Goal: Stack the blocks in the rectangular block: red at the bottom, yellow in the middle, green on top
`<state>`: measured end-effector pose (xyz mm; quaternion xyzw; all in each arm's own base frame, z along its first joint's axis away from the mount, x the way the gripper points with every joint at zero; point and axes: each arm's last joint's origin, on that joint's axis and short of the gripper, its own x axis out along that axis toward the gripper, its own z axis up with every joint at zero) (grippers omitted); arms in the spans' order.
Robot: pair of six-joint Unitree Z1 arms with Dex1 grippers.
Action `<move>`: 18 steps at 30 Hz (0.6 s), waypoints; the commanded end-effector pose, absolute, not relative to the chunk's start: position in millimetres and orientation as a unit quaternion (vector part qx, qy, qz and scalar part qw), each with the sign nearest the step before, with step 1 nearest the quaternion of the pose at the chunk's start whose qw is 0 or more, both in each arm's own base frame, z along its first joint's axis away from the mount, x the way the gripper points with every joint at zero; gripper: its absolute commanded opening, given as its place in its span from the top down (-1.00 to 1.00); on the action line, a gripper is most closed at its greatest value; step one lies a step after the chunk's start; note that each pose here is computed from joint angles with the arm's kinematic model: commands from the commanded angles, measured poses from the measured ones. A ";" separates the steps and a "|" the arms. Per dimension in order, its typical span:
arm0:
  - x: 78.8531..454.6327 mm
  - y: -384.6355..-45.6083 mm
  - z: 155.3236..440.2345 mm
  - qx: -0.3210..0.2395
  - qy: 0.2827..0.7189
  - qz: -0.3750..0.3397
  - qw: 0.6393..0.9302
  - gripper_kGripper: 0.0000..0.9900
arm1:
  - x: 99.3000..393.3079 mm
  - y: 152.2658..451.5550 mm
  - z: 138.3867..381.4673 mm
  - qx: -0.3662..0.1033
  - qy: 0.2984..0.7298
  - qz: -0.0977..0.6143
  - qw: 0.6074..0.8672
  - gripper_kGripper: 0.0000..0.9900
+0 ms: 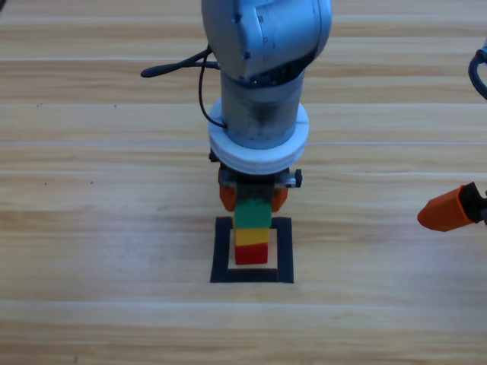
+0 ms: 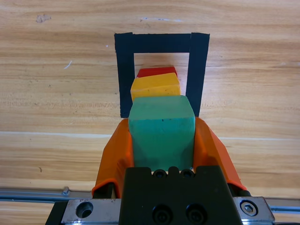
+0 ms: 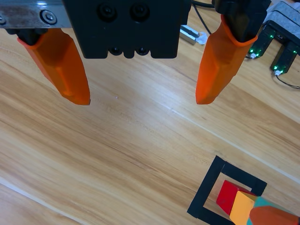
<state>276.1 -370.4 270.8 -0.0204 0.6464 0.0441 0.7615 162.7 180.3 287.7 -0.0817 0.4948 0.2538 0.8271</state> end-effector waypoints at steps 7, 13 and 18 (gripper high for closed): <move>284.6 -372.5 243.7 0.007 0.657 0.063 0.751 0.85 | 169.4 186.9 275.6 -0.093 0.506 0.245 0.821 -1.00; 285.5 -374.9 257.4 -0.010 0.647 0.051 0.761 -0.99 | 167.5 187.8 275.6 -0.098 0.503 0.244 0.823 -1.00; 283.1 -370.8 271.2 -0.019 0.638 0.047 0.769 -1.00 | 163.6 192.5 277.4 -0.112 0.492 0.242 0.829 -1.00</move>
